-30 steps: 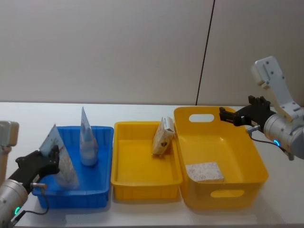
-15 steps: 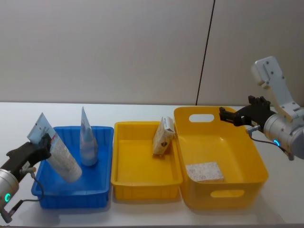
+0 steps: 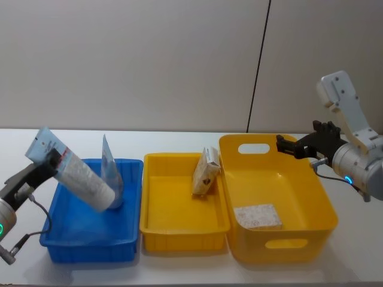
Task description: Bimanual collaborative sorting of washing and personal care products
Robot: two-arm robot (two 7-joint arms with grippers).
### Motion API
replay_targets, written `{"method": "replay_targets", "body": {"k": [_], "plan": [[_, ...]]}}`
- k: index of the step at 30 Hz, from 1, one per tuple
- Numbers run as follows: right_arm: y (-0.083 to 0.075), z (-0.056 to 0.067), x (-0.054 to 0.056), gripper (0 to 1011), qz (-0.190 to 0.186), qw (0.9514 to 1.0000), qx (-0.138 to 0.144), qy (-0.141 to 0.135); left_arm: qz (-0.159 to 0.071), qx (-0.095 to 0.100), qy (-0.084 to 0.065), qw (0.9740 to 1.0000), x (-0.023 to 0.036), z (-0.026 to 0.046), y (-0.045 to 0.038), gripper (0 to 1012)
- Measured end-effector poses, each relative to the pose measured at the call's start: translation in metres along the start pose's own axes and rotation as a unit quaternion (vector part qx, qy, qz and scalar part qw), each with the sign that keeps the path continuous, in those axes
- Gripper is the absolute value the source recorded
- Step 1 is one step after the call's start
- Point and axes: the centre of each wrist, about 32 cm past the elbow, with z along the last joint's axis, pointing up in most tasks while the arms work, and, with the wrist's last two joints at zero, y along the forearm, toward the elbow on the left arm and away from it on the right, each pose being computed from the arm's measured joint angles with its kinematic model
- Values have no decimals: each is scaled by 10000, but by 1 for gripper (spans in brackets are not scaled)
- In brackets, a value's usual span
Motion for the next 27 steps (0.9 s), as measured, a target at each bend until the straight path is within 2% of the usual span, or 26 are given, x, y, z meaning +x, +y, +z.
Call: {"method": "replay_targets", "body": {"k": [1, 2, 3, 5, 6, 7, 8, 14, 21, 27], "plan": [[0, 0, 0, 1002, 0, 10000, 0, 0, 0, 0, 0, 10000, 0, 0, 0, 132], [0, 0, 0, 1002, 0, 10000, 0, 0, -14, -10, 61, 10000, -9, 12, 3, 132], [0, 0, 0, 1002, 0, 10000, 0, 0, -45, -5, 188, 9998, -26, 34, 10, 132], [0, 0, 0, 1002, 1, 10000, 0, 0, -82, -14, 304, 9995, -45, 54, 16, 132], [0, 0, 0, 1002, 1, 10000, 0, 0, -129, -17, 425, 9990, -67, 77, 22, 132], [0, 0, -1, 1002, 2, 10000, 2, -3, -145, -28, 462, 9988, -77, 86, 25, 132], [0, 0, -2, 1002, 6, 10000, 4, -8, -190, -21, 566, 9982, -97, 103, 31, 132], [2, 7, -18, 1002, 139, 9998, 61, -135, -376, -2, 876, 9954, -183, 157, 55, 132], [4, 28, -46, 1002, 412, 9982, 172, -391, -573, 3, 1069, 9926, -273, 195, 77, 132], [13, 54, -82, 1003, 742, 9949, 254, -640, -663, -8, 1126, 9914, -325, 212, 87, 132]]}}
